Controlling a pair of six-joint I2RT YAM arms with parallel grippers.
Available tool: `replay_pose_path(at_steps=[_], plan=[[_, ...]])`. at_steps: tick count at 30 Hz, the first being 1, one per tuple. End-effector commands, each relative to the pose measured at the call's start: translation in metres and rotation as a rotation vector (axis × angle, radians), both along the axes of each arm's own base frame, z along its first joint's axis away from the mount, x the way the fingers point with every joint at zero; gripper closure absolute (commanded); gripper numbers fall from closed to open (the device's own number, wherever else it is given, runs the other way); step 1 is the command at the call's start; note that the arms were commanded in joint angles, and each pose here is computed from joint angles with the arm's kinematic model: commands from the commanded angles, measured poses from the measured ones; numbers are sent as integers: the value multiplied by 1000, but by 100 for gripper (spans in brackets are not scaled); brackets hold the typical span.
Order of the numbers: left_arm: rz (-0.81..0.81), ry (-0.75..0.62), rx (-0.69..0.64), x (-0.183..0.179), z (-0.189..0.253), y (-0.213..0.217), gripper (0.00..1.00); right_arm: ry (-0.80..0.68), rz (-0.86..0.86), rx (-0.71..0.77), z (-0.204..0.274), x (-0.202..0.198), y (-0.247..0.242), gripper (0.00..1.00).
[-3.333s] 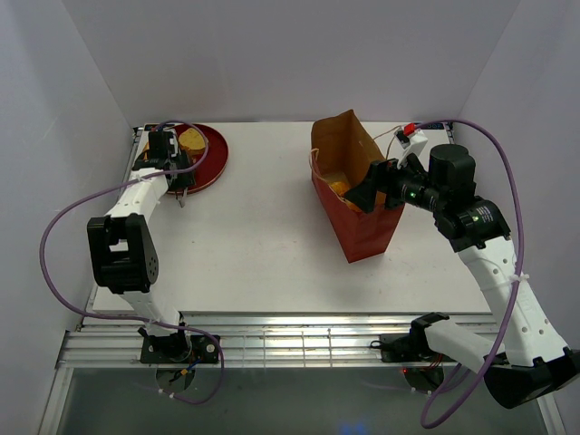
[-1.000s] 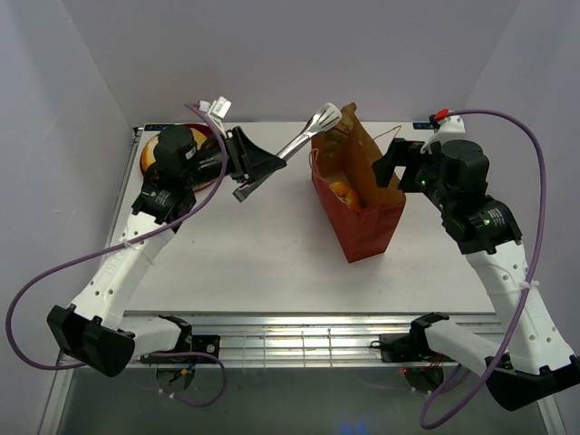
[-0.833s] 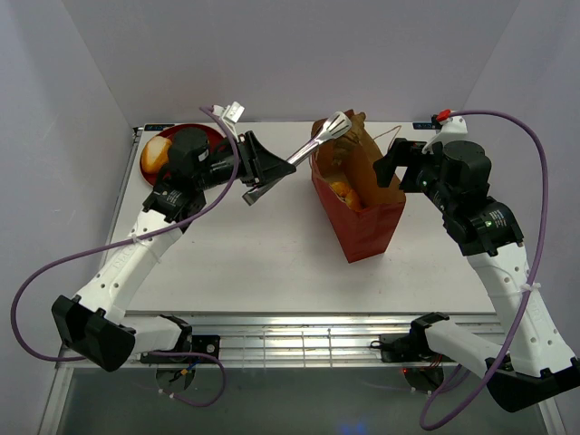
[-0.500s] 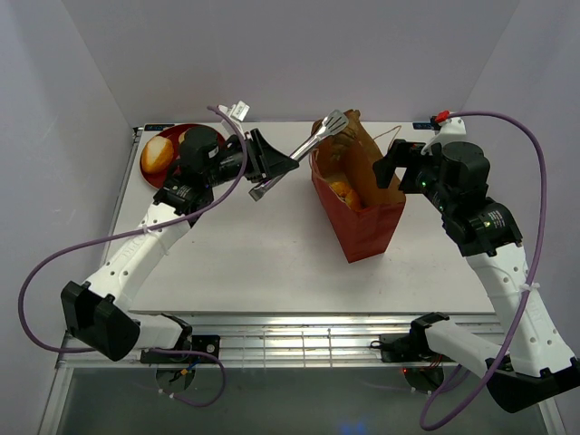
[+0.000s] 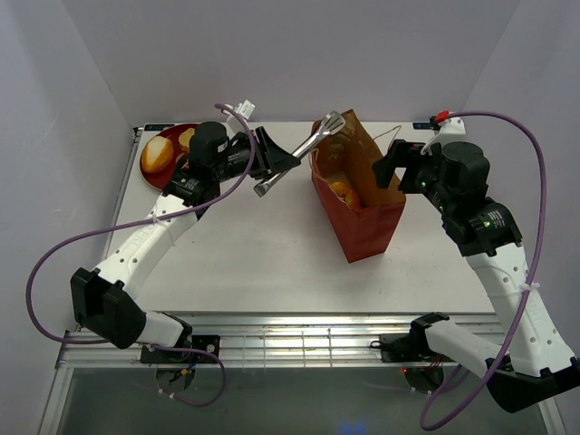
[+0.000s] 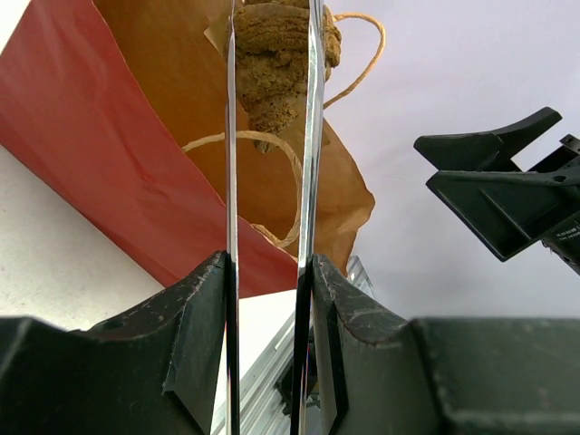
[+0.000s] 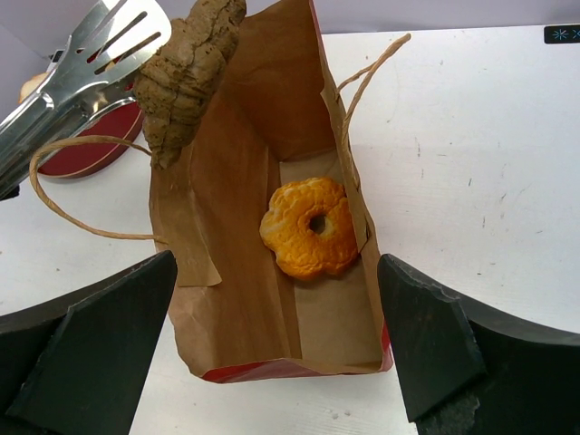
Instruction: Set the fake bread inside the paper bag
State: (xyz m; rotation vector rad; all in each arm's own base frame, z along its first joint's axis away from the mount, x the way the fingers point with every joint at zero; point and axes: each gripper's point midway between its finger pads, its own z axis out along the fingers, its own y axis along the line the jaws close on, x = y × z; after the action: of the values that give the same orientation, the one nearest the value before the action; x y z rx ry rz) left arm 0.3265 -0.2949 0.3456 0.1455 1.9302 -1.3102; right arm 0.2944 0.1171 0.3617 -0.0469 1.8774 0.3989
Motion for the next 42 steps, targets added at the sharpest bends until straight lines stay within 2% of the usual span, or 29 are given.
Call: replay_pose_path(at_steps=[1,11,29,33,36,42], plan=[[17,-99,-24,0,35,3,54,-61,18,18,15,4,5,3],[19,-97,-16,2,33,3,43,-61,32,20,15,1,6,3],[22,-121,-15,-2,41,6,40,-55,66,40,18,-3,12,3],[78,-188,17,2,59,16,43,-33,112,58,13,-7,21,3],[130,-223,66,3,70,28,43,6,210,86,4,-15,38,1],[281,-310,182,6,92,72,43,60,334,166,-16,-32,59,0]])
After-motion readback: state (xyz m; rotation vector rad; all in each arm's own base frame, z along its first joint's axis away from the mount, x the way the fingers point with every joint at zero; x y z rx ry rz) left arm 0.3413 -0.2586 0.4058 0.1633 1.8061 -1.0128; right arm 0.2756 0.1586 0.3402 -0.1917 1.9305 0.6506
